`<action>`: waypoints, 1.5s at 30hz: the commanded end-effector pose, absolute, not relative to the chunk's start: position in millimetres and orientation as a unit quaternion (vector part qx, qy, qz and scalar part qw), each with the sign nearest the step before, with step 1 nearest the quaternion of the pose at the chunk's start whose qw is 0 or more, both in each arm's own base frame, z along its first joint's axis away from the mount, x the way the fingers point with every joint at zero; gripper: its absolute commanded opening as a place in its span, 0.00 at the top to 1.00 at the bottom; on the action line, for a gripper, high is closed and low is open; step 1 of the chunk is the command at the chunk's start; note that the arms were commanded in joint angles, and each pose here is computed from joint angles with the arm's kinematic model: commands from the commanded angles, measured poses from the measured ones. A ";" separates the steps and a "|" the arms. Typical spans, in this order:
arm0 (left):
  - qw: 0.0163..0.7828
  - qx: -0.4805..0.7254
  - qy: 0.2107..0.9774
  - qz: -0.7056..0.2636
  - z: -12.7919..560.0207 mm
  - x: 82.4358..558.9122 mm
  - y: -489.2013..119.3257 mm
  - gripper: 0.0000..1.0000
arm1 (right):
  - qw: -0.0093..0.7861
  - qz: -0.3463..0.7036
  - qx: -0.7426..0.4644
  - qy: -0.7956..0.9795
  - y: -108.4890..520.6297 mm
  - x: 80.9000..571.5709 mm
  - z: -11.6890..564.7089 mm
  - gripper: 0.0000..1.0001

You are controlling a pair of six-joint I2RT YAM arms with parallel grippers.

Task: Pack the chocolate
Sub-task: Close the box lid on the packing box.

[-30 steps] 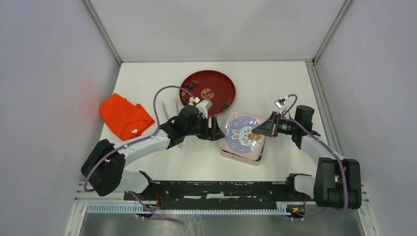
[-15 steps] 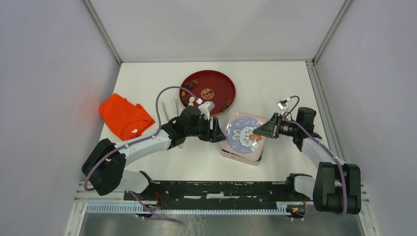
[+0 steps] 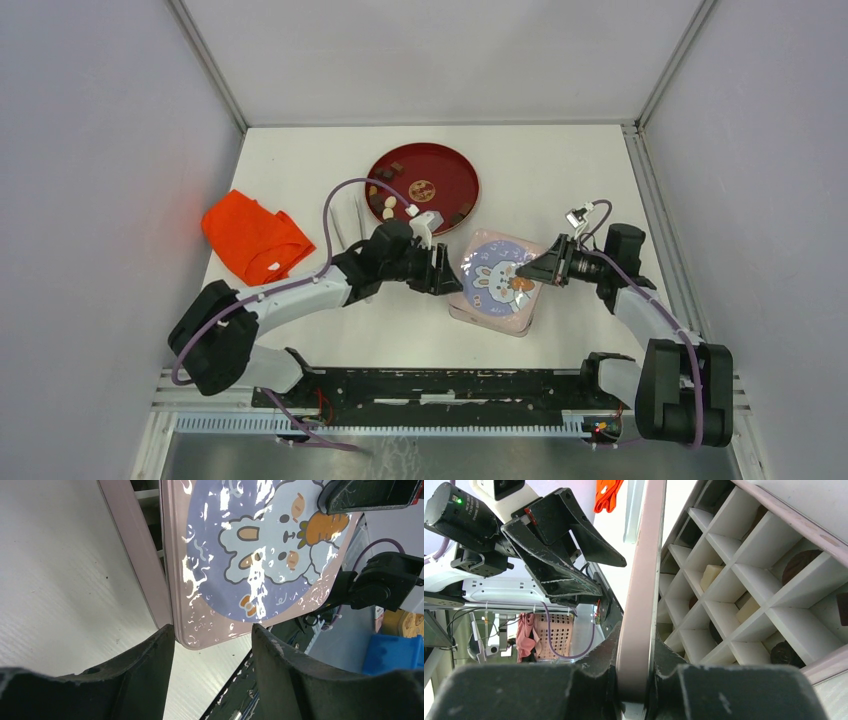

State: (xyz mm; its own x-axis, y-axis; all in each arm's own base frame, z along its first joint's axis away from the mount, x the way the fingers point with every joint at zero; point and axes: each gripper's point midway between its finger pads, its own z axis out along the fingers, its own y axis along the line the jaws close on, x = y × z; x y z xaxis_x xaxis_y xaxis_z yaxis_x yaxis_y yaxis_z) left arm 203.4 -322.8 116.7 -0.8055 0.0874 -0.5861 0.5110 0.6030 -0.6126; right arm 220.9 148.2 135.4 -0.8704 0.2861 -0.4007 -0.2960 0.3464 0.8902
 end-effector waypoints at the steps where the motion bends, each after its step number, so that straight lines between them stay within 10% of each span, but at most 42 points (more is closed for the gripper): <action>1: 0.267 0.194 0.847 -0.418 117.5 202.6 -330.5 0.37 | 0.273 0.563 -0.011 0.780 143.3 225.4 136.9 0.83; 28: 0.248 0.219 0.854 -0.401 105.1 189.5 -335.0 0.47 | 0.270 0.557 -0.004 0.785 142.6 216.0 132.4 0.78; 45: 0.236 0.226 0.873 -0.364 91.8 204.6 -347.7 0.47 | 0.292 0.435 -0.054 0.850 105.4 266.1 115.4 0.55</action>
